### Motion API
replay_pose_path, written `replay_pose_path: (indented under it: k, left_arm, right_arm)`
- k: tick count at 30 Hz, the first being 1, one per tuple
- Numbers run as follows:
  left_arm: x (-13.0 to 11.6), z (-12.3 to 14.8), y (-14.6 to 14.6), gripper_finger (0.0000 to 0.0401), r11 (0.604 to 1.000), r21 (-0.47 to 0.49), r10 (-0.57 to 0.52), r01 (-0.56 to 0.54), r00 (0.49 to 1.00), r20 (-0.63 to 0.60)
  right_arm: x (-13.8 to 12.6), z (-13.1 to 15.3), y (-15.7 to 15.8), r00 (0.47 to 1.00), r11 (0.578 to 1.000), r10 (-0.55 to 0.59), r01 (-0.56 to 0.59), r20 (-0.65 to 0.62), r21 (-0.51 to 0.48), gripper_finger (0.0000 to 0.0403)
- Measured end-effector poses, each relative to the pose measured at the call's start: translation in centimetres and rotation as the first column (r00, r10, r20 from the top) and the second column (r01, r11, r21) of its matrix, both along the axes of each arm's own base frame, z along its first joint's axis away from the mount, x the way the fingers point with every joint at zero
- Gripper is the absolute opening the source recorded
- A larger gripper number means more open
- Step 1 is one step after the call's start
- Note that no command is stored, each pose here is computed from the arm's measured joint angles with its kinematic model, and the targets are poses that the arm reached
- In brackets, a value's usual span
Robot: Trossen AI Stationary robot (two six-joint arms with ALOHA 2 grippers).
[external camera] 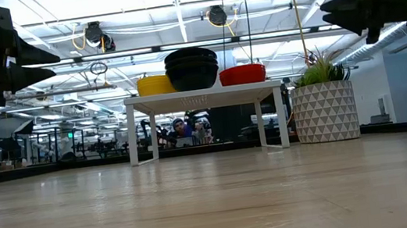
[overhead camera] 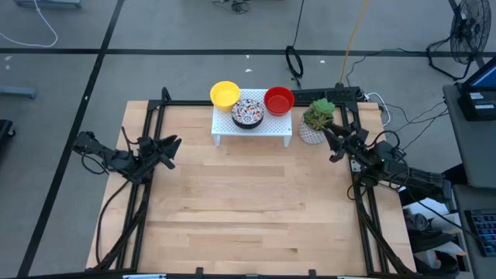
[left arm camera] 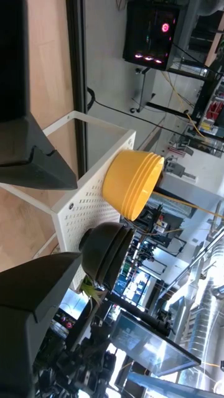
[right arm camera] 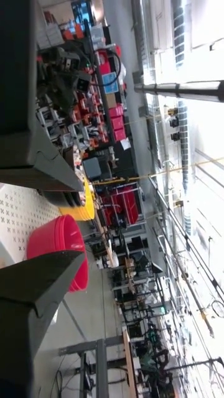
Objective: Pick & Place Mini bowls
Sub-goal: Return to Home Position
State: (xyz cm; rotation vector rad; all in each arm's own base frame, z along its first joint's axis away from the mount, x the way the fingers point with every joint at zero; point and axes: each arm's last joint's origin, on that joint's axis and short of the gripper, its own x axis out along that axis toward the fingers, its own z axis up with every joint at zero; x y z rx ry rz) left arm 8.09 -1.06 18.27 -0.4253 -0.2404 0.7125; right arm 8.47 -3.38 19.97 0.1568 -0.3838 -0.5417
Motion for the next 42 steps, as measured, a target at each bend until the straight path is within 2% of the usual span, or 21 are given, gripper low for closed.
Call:
replay_pose_path:
  k: [14,42]
  left_arm:
    - [0.0,0.0,0.0,0.0175,1.0,0.0,0.001,-0.001,1.0,0.0]
    - [0.0,0.0,0.0,0.0175,1.0,0.0,0.0,0.0,1.0,-0.001]
  right_arm:
    - [-0.2,-0.2,-1.1,0.993,0.993,-0.115,0.115,-0.028,0.009,0.0155]
    - [-0.2,-0.2,-1.1,0.993,0.993,-0.118,0.118,-0.028,0.009,0.0155]
